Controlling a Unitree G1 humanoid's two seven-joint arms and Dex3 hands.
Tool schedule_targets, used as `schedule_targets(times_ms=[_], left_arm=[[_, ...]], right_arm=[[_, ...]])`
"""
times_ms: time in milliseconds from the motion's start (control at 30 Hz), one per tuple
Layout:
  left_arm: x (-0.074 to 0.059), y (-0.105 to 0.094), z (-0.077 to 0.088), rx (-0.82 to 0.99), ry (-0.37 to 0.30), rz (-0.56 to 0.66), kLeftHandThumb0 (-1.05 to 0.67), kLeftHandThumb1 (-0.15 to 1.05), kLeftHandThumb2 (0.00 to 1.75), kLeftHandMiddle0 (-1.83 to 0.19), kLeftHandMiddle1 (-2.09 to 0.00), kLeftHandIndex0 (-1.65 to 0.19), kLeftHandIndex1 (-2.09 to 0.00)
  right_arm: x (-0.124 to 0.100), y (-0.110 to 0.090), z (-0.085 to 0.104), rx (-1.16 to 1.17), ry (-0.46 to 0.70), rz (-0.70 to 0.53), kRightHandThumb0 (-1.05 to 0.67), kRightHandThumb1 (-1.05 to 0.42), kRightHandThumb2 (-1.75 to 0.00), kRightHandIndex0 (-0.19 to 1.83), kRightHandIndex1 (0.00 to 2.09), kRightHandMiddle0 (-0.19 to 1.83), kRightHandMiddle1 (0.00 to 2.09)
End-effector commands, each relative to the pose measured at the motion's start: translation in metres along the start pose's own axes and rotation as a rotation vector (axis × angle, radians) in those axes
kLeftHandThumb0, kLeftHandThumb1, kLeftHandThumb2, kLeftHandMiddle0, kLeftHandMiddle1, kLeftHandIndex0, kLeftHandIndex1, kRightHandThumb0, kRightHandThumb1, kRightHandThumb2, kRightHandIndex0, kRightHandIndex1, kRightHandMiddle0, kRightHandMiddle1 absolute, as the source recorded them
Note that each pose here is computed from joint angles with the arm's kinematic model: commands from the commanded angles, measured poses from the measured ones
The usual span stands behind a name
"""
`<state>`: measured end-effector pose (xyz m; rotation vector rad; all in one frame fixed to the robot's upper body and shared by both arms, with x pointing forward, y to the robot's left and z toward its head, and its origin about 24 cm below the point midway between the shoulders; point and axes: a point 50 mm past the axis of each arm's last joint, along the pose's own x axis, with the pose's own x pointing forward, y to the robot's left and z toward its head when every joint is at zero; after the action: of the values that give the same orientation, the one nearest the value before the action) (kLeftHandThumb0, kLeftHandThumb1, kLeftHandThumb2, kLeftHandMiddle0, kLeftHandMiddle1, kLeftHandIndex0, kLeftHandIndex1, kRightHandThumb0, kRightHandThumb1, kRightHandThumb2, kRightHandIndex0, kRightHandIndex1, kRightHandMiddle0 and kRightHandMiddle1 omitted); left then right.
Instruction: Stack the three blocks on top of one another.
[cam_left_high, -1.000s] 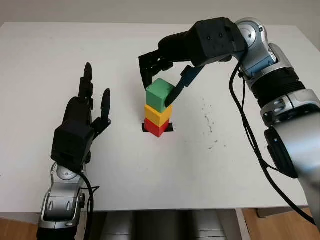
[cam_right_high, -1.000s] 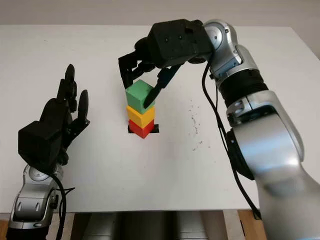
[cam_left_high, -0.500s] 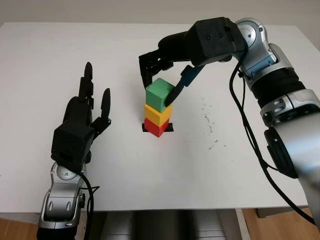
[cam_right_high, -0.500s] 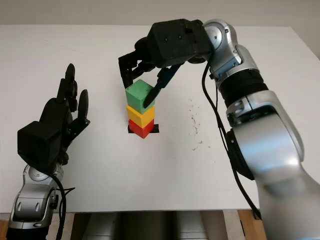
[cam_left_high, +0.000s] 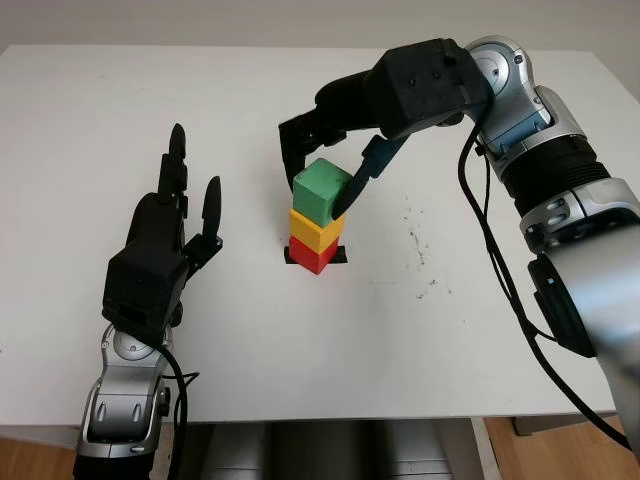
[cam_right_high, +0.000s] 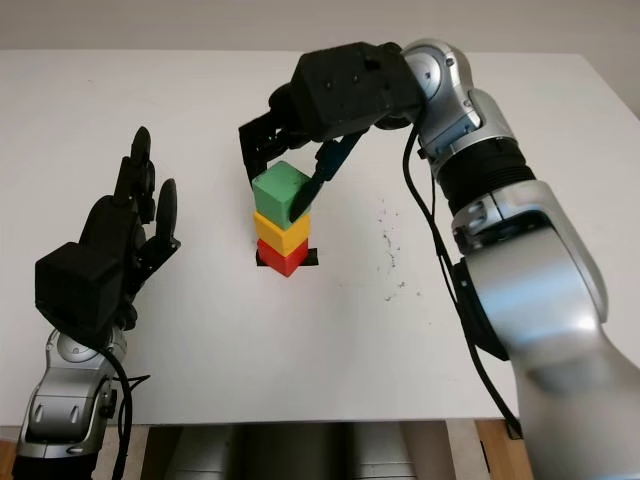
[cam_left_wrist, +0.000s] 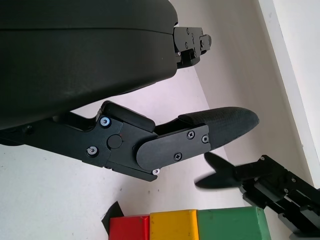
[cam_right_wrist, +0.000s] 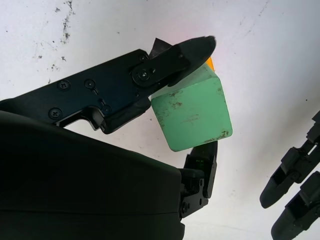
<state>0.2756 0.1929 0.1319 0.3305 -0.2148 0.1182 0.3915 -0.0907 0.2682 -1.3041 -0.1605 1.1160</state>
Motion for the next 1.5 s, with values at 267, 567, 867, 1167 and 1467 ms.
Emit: schedule_targets(times_ms=[267, 567, 867, 1167, 1467], left_arm=[[0.0, 0.001, 0.003, 0.003, -0.014, 0.013, -0.82, 1.05, 0.68, 0.1, -0.06, 0.1, -0.06], [0.001, 0.001, 0.003, 0.002, -0.016, 0.012, -0.82, 1.05, 0.69, 0.11, -0.05, 0.11, -0.06], [0.0, 0.01, 0.0, -0.016, -0.02, 0.012, -0.82, 1.05, 0.68, 0.13, -0.05, 0.11, -0.05], [-0.001, 0.017, -0.005, -0.088, -0.007, 0.03, -0.8, 1.05, 0.67, 0.15, -0.04, 0.13, -0.04], [-0.004, 0.021, -0.002, -0.142, -0.058, 0.04, -0.77, 1.05, 0.7, 0.17, -0.05, 0.12, -0.05]], right_arm=[[-0.003, -0.007, 0.005, 0.007, 0.005, 0.01, -0.86, -0.9, -0.05, -0.12, 0.01, 0.02, 0.29], [-0.013, -0.013, 0.007, 0.067, -0.021, 0.02, -0.93, -0.9, -0.06, -0.19, 0.0, -0.19, 0.0], [-0.033, -0.003, -0.008, 0.33, -0.209, -0.423, -0.9, -1.05, -0.6, -0.19, 0.0, -0.19, 0.0], [-0.029, 0.054, -0.062, 0.795, -0.232, -0.689, -0.84, -1.05, -0.68, -0.19, 0.0, -0.19, 0.0], [-0.009, 0.106, -0.072, 1.071, -0.161, -0.887, -0.8, -1.05, -0.72, -0.19, 0.0, -0.19, 0.0]])
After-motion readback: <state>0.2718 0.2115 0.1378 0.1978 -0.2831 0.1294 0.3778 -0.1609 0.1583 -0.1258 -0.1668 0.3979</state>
